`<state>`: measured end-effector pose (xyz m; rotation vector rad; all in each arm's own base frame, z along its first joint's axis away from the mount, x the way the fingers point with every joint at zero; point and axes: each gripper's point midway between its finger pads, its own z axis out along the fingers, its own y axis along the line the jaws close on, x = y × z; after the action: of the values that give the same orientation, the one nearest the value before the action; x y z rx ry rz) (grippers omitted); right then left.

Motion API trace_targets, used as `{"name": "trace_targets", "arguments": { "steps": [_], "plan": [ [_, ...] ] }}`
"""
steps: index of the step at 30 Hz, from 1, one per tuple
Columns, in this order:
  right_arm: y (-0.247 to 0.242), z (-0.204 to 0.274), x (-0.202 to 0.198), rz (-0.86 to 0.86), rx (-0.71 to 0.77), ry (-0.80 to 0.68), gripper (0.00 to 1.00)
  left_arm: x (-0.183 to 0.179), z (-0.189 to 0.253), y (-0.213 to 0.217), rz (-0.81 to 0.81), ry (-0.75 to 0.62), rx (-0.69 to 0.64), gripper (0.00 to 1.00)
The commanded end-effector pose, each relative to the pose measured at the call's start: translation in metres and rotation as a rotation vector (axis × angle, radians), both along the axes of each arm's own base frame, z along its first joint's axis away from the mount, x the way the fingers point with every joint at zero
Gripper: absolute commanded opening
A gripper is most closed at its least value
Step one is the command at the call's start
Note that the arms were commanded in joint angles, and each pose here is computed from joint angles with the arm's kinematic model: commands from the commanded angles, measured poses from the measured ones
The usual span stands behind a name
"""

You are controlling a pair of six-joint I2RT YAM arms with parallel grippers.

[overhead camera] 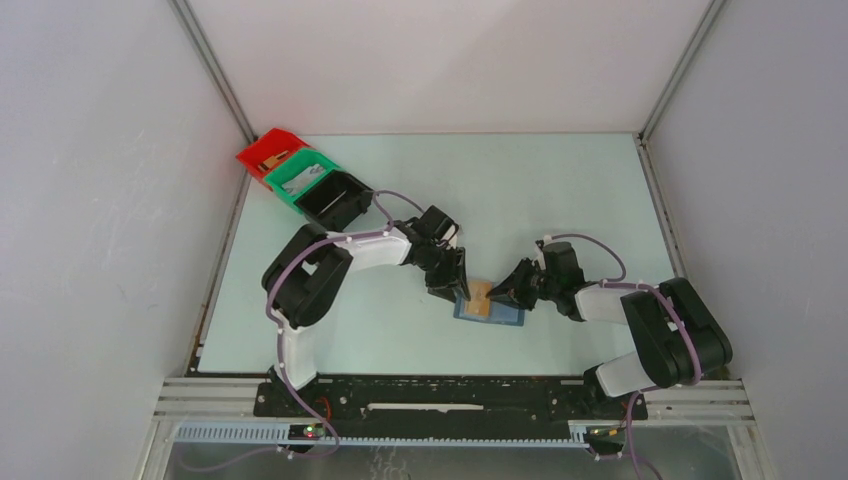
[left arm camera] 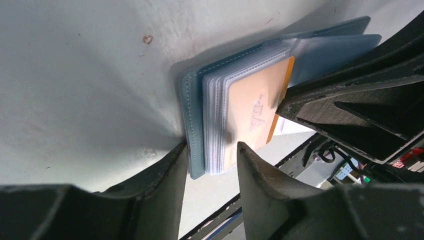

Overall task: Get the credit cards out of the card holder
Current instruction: Remove the credit card from the card holder.

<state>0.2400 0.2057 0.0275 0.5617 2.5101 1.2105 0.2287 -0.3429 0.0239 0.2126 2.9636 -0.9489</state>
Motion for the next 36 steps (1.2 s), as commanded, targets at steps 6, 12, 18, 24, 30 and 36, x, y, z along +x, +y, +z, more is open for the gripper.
{"name": "trace_targets", "arguments": {
  "steps": [6,12,18,24,30,36],
  "plan": [
    [0.004,-0.001,0.0,0.021,0.024,-0.013,0.02,0.002,-0.037,0.013,0.025,-0.018,0.12,0.23],
    [-0.007,-0.005,-0.002,-0.006,0.011,-0.013,0.0,0.002,-0.041,0.015,0.053,-0.01,0.133,0.0],
    [-0.026,-0.006,-0.004,-0.033,0.004,-0.029,0.0,0.002,-0.043,0.017,0.06,-0.01,0.14,0.0],
    [-0.046,-0.004,-0.005,-0.048,-0.02,-0.049,0.0,0.003,-0.042,0.017,0.061,-0.012,0.141,0.0],
    [-0.055,-0.002,-0.007,-0.033,-0.021,-0.061,0.0,0.006,-0.037,0.016,0.056,-0.027,0.141,0.0],
    [-0.063,0.018,-0.007,-0.023,-0.033,-0.137,0.0,0.015,-0.004,0.016,0.045,-0.107,0.121,0.31]
  ]
}}
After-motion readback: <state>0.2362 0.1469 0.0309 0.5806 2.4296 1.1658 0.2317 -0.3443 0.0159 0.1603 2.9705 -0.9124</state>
